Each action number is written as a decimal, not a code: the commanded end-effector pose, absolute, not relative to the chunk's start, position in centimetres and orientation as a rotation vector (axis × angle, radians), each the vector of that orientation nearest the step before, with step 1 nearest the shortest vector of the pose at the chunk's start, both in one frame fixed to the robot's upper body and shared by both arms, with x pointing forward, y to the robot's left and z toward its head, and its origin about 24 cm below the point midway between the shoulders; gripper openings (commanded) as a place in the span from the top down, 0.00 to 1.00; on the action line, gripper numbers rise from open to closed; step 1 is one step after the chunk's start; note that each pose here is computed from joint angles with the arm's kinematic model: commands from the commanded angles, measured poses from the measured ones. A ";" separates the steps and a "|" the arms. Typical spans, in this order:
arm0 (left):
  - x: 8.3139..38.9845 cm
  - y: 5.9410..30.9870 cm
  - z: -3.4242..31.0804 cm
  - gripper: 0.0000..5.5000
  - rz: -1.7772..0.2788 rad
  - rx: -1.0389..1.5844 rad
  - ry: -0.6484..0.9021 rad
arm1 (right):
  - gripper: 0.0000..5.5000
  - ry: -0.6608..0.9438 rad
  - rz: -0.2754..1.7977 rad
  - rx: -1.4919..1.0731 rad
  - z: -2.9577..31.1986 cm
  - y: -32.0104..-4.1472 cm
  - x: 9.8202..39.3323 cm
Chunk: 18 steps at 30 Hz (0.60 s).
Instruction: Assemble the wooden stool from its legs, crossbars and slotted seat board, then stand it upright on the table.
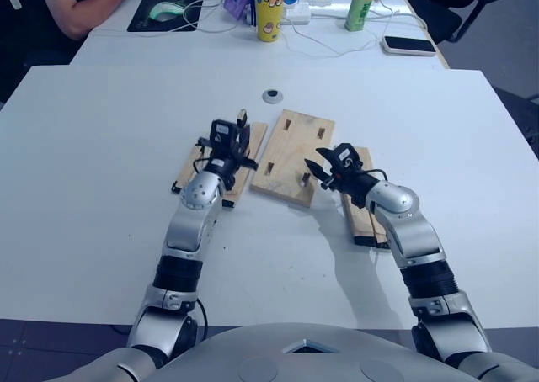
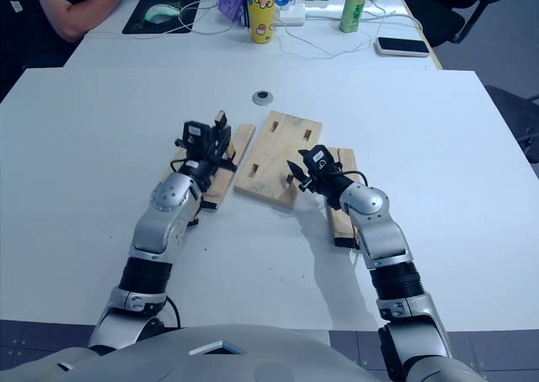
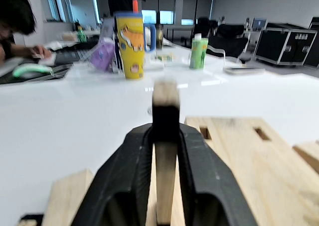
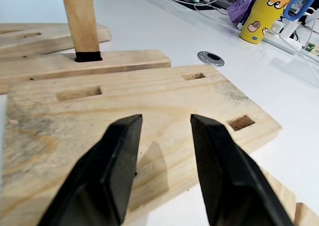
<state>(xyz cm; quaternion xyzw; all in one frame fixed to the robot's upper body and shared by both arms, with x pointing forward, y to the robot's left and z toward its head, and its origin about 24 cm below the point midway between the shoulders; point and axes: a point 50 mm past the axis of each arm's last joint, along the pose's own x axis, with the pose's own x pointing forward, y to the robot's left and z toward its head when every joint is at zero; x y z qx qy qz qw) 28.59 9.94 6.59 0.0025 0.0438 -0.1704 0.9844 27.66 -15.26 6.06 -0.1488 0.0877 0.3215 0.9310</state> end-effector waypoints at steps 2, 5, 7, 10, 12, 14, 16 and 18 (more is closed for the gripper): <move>29.0 10.3 9.8 0.71 -0.319 0.010 -0.090 | 0.67 0.171 0.668 -0.294 6.1 -15.0 27.8; 28.9 11.3 11.4 0.67 -0.277 0.017 -0.182 | 0.67 0.171 0.666 -0.290 6.1 -15.0 27.8; 28.6 12.0 12.4 0.67 -0.251 0.019 -0.252 | 0.67 0.173 0.663 -0.287 6.0 -14.9 27.8; 28.6 12.0 15.0 0.67 -0.249 0.005 -0.387 | 0.67 0.178 0.655 -0.283 5.8 -14.9 27.8; 28.9 11.6 16.7 0.71 -0.270 -0.020 -0.451 | 0.67 0.177 0.652 -0.281 5.8 -14.8 27.9; 29.8 11.4 18.1 0.73 -0.285 -0.059 -0.482 | 0.67 0.176 0.648 -0.281 5.7 -14.7 27.9; 30.9 10.9 18.7 0.80 -0.319 -0.091 -0.469 | 0.67 0.175 0.642 -0.277 5.6 -14.6 28.0; 32.1 10.0 18.5 0.86 -0.361 -0.089 -0.421 | 0.67 0.173 0.642 -0.277 5.6 -14.3 28.0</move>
